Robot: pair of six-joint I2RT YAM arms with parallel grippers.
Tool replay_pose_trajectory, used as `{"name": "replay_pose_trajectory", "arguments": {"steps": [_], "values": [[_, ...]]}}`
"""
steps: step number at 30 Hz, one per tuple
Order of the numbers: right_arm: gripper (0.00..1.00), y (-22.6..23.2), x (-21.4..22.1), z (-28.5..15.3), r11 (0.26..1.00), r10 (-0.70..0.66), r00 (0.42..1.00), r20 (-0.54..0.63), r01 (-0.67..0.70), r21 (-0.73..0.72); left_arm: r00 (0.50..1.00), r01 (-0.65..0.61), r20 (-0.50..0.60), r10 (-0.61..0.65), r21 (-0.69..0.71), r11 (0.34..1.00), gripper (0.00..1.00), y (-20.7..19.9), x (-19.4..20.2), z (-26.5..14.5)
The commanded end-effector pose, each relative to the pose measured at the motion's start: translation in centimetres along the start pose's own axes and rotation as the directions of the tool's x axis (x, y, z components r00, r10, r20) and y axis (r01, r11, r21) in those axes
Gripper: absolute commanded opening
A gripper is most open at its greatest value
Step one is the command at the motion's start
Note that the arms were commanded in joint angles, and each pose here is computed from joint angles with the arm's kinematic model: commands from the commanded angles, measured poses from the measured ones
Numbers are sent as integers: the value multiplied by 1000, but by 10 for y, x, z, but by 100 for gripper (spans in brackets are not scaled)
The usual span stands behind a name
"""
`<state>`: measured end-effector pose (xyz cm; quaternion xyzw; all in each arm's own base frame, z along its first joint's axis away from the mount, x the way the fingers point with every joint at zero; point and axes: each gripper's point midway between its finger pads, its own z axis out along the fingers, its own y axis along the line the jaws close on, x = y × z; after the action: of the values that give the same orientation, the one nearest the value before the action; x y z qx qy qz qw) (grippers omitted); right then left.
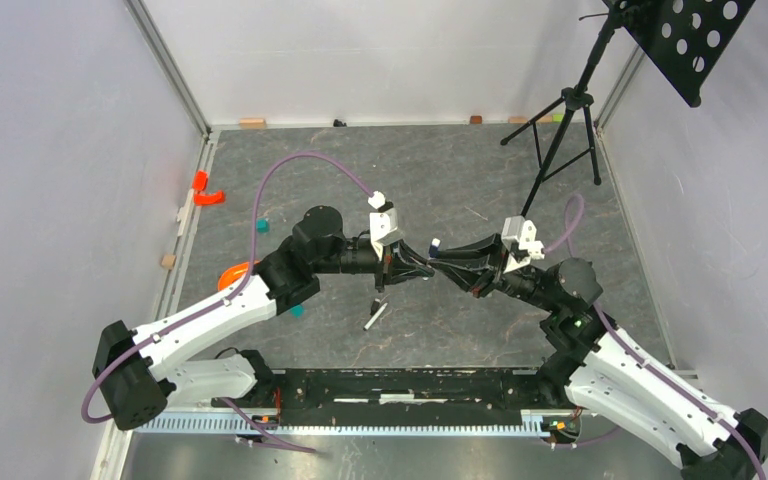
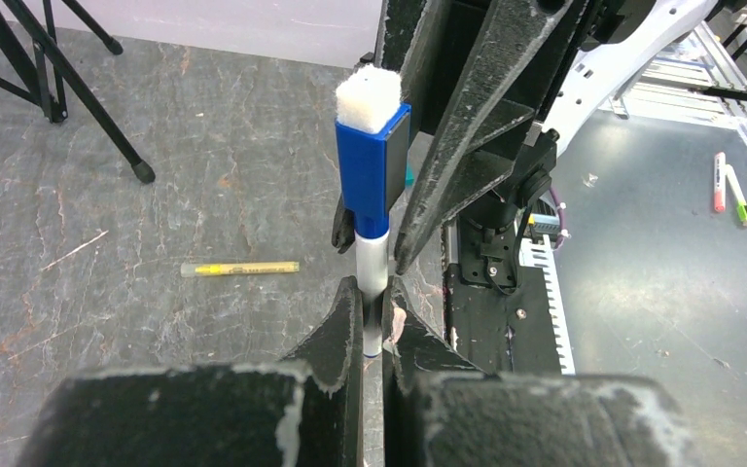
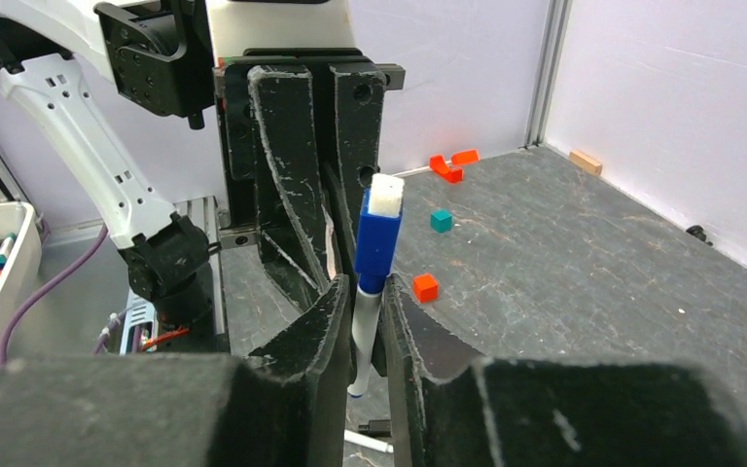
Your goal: Insert the pens into the pen caps
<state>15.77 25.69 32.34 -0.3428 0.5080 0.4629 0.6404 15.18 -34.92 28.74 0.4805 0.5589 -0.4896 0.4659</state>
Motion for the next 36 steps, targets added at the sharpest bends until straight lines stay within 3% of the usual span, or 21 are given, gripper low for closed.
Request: {"name": "replay_pose_trajectory", "arguments": {"steps": [1, 5, 8, 12, 16, 23, 25, 26, 28, 32, 33, 36], "values": [[21, 8, -20, 5, 999, -1, 997, 72, 5, -45, 998, -54, 38, 53, 15, 998, 2, -2, -10, -1], [12, 7, -18, 7, 999, 12, 997, 72, -9, -45, 998, -53, 34, 53, 10, 999, 2, -1, -8, 0], [11, 6, -14, 8, 999, 20, 998, 60, -17, -44, 998, -51, 27, 51, 9, 999, 2, 0, -6, 1], [26, 1, -8, 8, 1000, 25, 999, 37, -24, -16, 998, -54, 27, 54, 7, 999, 2, 0, -6, 0], [29, -2, -5, 7, 1000, 25, 999, 33, -25, 0, 998, -55, 28, 55, 5, 998, 2, 0, -6, 0], [3, -5, -3, 5, 1000, 19, 999, 27, -20, 18, 998, -52, 24, 52, 1, 999, 2, 2, -5, 0], [0, -6, -2, 4, 1000, 12, 1000, 25, -13, 26, 998, -51, 24, 52, -18, 999, 3, 5, -5, 0], [0, -7, -2, 3, 999, 8, 1000, 29, -9, 36, 998, -53, 27, 54, -41, 998, 10, 8, -6, -1], [0, -12, -3, 1, 998, -1, 1000, 28, 0, 65, 998, -52, 27, 54, -75, 996, 46, 13, -7, -2], [0, -32, -3, -3, 982, -5, 1000, -10, 7, 188, 998, -53, 31, 57, -127, 990, 93, 20, -10, -6], [0, -40, -3, -5, 972, -4, 1000, -24, 10, 234, 997, -67, 30, 72, -139, 988, 99, 22, -10, -8], [0, -65, 3, -12, 928, 21, 995, -96, 16, 372, 994, -96, 27, 103, -180, 979, 100, 28, -11, -12]]}}
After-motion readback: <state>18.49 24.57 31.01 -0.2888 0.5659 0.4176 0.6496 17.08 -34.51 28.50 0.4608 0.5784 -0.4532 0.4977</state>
